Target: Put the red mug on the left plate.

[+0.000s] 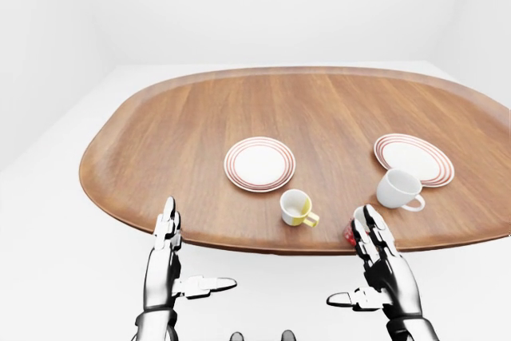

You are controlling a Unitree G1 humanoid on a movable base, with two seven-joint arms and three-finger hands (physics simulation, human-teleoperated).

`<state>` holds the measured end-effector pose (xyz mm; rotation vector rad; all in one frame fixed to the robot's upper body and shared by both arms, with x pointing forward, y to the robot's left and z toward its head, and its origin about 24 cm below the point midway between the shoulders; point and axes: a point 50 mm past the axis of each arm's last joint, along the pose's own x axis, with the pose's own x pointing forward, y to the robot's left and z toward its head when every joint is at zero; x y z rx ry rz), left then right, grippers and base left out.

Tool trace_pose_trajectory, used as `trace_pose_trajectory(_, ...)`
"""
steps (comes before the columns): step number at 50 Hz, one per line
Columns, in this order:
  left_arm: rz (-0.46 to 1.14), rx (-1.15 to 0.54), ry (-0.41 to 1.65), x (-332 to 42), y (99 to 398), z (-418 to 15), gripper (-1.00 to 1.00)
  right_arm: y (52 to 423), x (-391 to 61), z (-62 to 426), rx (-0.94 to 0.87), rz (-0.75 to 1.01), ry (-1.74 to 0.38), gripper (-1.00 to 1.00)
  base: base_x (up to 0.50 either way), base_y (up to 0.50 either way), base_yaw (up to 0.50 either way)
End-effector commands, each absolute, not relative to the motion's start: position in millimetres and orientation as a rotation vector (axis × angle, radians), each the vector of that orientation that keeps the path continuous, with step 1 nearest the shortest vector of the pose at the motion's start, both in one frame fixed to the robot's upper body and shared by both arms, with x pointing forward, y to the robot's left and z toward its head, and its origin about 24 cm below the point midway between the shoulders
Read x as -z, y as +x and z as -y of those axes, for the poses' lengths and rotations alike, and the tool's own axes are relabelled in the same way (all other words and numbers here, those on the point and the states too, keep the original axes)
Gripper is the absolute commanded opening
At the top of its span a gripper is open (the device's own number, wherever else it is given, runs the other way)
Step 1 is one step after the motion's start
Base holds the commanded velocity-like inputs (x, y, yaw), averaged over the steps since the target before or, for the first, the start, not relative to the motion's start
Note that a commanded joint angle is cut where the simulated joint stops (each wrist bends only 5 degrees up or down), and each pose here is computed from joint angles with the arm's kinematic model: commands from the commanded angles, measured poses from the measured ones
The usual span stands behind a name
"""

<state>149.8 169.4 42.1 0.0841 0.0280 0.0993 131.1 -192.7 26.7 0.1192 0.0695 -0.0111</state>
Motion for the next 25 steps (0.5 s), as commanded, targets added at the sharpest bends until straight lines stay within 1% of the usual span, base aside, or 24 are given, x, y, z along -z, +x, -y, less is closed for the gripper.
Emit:
trace_pose_trajectory(1,-0.033,-0.099,0.084,-41.3,149.0,-169.5,1.0,130.1,-25.7,192.0,0.006,-0.074,0.125,1.0,0.29,0.5,0.0)
trace_pose_trajectory(10,-0.038,-0.098,0.084,-40.5,148.2,-169.5,1.0,130.2,-25.2,191.0,-0.004,-0.076,0.126,1.0,0.29,0.5,0.0)
trace_pose_trajectory(12,-0.04,-0.098,0.083,-40.1,147.7,-169.4,1.0,129.7,-25.6,189.5,-0.025,-0.072,0.139,1.0,0.32,0.2,0.0)
trace_pose_trajectory(21,-0.041,-0.098,0.084,-40.0,147.7,-169.3,1.0,129.0,-25.4,190.5,-0.015,-0.076,0.132,1.0,0.33,0.16,0.0)
trace_pose_trajectory(25,-0.042,-0.097,0.085,-39.7,147.5,-169.2,1.0,129.5,-24.7,190.2,-0.013,-0.08,0.126,1.0,0.5,0.18,0.0)
